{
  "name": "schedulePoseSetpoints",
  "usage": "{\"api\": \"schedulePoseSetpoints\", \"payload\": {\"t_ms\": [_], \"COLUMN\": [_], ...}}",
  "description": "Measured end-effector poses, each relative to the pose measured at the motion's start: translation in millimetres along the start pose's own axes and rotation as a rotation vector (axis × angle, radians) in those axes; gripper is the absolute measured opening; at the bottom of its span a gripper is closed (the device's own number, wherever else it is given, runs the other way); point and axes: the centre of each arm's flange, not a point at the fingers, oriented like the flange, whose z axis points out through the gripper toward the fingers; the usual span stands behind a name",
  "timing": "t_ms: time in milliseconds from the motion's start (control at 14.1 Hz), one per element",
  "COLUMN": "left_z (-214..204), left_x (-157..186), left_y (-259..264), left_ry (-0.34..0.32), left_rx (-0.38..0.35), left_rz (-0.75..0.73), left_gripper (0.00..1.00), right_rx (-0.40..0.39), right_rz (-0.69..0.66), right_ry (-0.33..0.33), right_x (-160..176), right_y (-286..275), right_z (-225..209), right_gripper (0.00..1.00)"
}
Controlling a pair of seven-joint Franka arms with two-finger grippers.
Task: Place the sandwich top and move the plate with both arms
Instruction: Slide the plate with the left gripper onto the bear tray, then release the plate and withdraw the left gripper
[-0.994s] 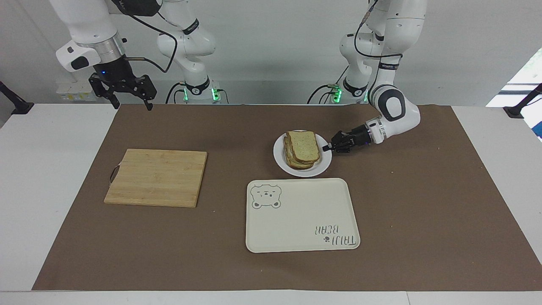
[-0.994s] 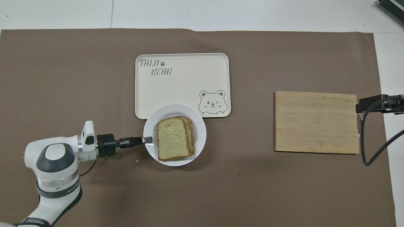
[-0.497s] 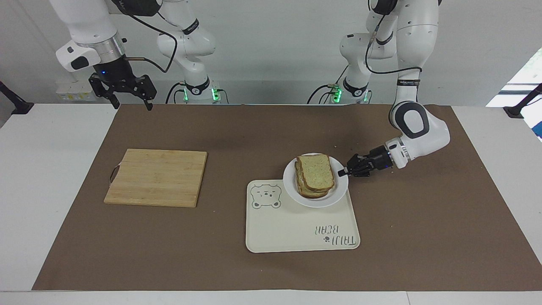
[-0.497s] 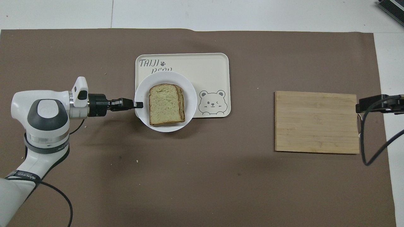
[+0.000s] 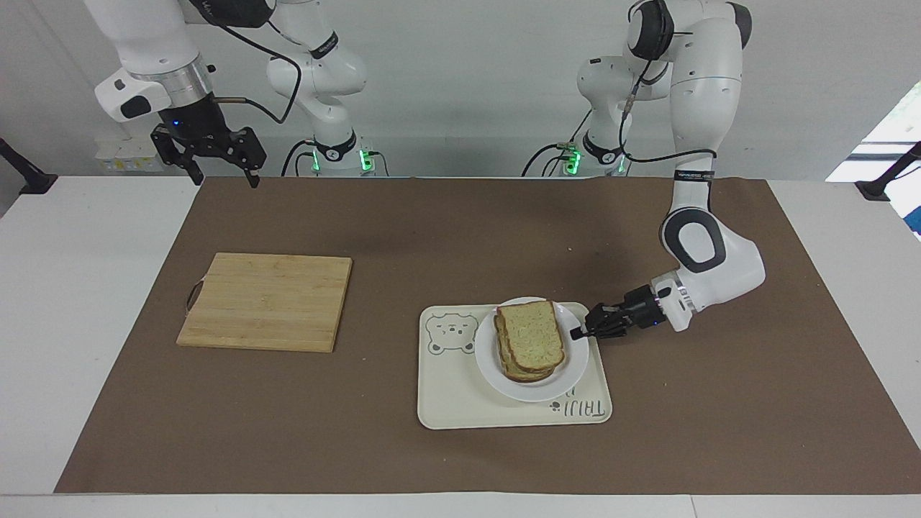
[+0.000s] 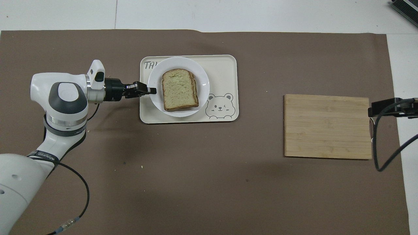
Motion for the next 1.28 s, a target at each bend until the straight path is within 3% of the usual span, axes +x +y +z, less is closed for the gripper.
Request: {"api": "schedulePoseSetpoints", "payload": {"t_ms": [426,568,639,710,1065,1207,1278], "left_z": [23.8,32.8,35.6,35.2,29.9,20.3,10.6], "left_x": [11.5,8.3,7.0,6.9,9.7,14.3,17.7], "left_y": [2.2,9.7,11.5,10.8,10.8,17.0,22.8], "left_ry": [-0.021,-0.042,-0.05,-0.054,-0.089,-0.117,-0.125], "left_rx": [0.022,0.034,0.039,0.046,0.122,0.185,0.228], "left_rz": [0.016,0.024,0.027,0.031,0.092,0.149,0.173], "left_gripper": [0.04,0.2,0.36,0.46,0.55,0.67,0.67], "right_rx": [0.0,0.0,0.0,0.0,0.0,0.0,0.0], "right_rz": [0.0,0.0,0.0,0.0,0.0,0.0,0.0], "right_ry": [0.0,0.0,0.0,0.0,0.0,0.0,0.0], "right_x": [0.0,0.0,0.0,0.0,0.0,0.0,0.0], "right_y": [0.0,0.0,0.0,0.0,0.0,0.0,0.0], "right_z": [0.0,0.0,0.0,0.0,0.0,0.0,0.0], "right_gripper": [1.0,1.0,1.0,1.0,1.0,1.0,1.0]}}
